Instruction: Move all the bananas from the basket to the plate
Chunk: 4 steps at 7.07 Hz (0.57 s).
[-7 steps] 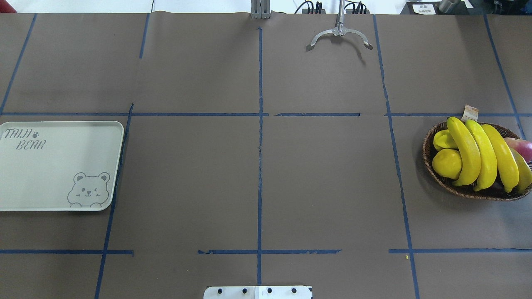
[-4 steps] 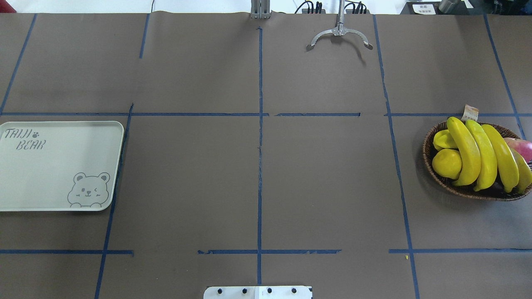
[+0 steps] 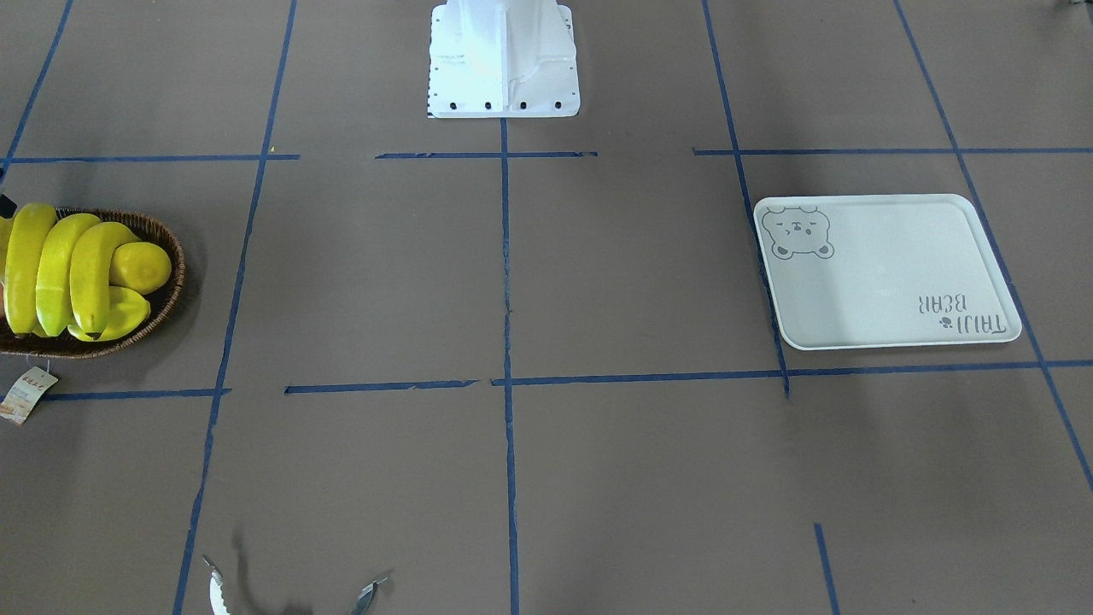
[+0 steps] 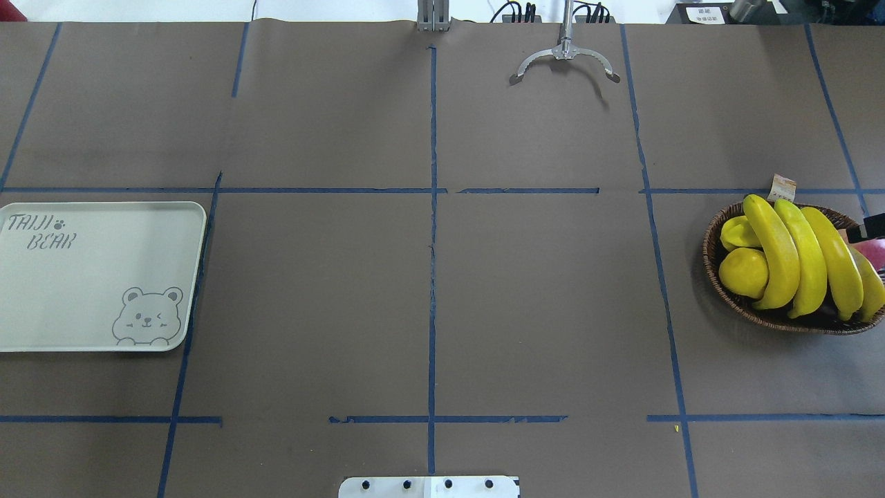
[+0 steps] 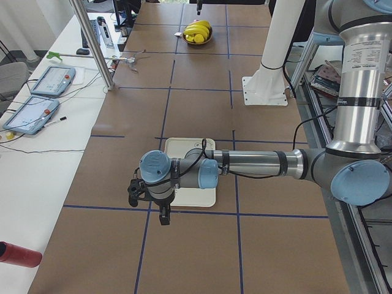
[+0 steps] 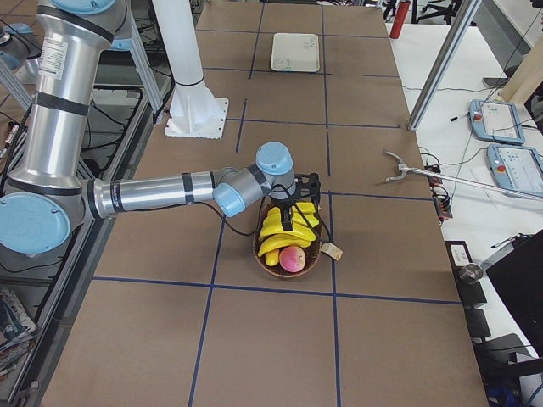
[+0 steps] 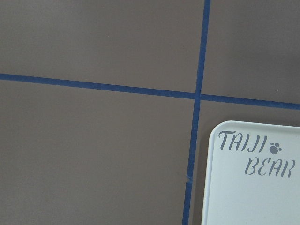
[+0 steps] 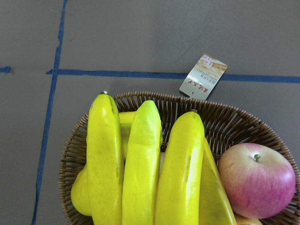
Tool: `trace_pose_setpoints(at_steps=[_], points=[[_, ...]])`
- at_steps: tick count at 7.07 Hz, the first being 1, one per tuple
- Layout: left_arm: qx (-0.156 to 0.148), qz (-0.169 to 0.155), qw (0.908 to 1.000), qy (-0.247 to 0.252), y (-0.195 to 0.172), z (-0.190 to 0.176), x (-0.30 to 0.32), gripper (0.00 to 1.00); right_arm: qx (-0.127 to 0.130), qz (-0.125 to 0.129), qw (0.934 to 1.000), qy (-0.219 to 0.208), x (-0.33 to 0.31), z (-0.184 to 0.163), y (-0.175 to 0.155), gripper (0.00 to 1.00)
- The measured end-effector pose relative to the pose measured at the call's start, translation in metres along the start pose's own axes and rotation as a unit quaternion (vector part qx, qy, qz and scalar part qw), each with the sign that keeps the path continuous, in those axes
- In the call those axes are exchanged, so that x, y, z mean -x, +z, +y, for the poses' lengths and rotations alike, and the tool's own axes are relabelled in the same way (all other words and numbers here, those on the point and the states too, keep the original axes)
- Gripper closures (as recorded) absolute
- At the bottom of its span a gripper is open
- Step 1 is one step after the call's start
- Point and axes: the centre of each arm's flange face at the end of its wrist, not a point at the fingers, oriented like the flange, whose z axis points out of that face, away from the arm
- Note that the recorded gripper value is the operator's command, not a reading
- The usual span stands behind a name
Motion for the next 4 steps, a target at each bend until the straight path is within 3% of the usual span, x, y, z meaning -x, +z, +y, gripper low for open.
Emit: trace_pose_setpoints(at_steps=[4], points=[[0.000, 0.000, 1.0000, 0.000, 0.000, 0.000, 0.001, 0.00, 0.032, 0.036, 0.9984, -0.028, 0.009, 0.017, 0.044, 0.20]])
